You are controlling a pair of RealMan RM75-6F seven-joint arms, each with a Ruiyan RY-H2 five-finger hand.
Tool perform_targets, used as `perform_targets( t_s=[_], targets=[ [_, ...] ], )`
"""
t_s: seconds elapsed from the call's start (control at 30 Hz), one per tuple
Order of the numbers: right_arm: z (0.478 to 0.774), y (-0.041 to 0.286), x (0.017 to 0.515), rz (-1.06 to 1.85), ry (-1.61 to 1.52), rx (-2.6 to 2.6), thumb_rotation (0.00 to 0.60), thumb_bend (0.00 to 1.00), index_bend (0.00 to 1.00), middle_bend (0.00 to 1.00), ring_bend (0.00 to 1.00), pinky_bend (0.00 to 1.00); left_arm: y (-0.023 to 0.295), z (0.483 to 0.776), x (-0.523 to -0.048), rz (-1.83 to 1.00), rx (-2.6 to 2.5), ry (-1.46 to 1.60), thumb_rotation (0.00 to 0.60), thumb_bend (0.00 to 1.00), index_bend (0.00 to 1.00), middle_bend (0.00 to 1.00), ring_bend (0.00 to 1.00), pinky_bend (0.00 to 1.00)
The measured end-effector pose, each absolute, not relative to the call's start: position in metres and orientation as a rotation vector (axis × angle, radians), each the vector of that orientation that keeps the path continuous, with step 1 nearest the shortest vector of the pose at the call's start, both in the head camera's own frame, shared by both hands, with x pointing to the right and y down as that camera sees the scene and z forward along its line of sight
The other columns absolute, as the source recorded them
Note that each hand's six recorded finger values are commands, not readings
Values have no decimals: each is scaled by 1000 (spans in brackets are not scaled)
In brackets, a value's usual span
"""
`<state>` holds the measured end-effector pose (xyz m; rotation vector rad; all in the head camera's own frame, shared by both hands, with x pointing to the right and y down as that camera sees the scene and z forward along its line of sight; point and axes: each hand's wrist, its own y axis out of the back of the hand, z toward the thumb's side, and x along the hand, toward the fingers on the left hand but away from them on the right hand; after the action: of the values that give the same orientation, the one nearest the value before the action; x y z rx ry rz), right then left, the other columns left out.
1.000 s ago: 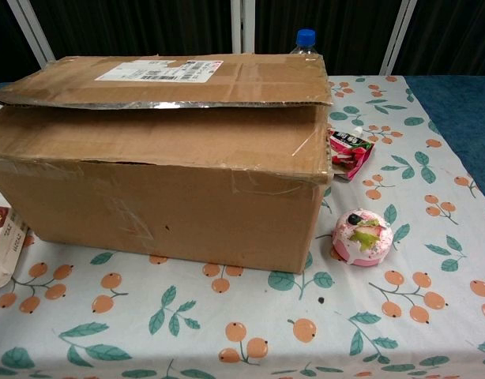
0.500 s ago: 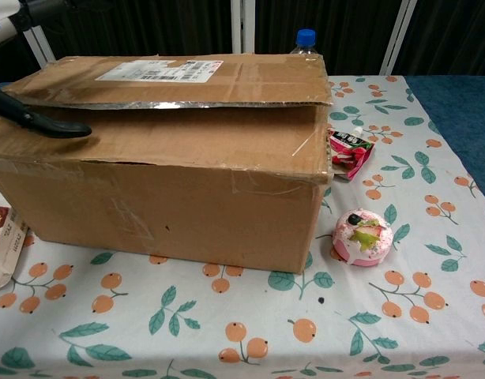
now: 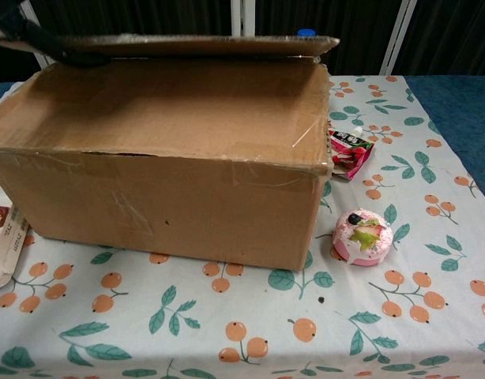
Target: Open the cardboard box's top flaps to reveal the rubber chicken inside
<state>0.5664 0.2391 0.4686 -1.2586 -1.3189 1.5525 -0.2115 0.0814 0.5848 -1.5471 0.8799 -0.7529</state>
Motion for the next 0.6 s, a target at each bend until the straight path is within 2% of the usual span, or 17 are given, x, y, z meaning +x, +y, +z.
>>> perform_targets(
  t_s=[0.2,0.27,0.4,0.6],
  targets=[
    [464,240,566,1543,-1331,-1247,600,55,0,0,0,0,22,556,-196,-698,-1445,946,600,155,33,47,71,190],
    [464,240,565,1542,-1332,-1245,600,56,0,0,0,0,6,555,-193,-705,-1421,962,600,155,27,40,71,190],
    [465,240,562,1537,-1330,-1251,600,55,0,0,0,0,-30,572,-189,-781,-1399,1023,600,155,7,10,71,190],
    [463,239,559,1523,-1330,-1255,600,55,0,0,0,0,-56,614,-173,-939,-1419,1100,600,155,3,9,71,190]
  ],
)
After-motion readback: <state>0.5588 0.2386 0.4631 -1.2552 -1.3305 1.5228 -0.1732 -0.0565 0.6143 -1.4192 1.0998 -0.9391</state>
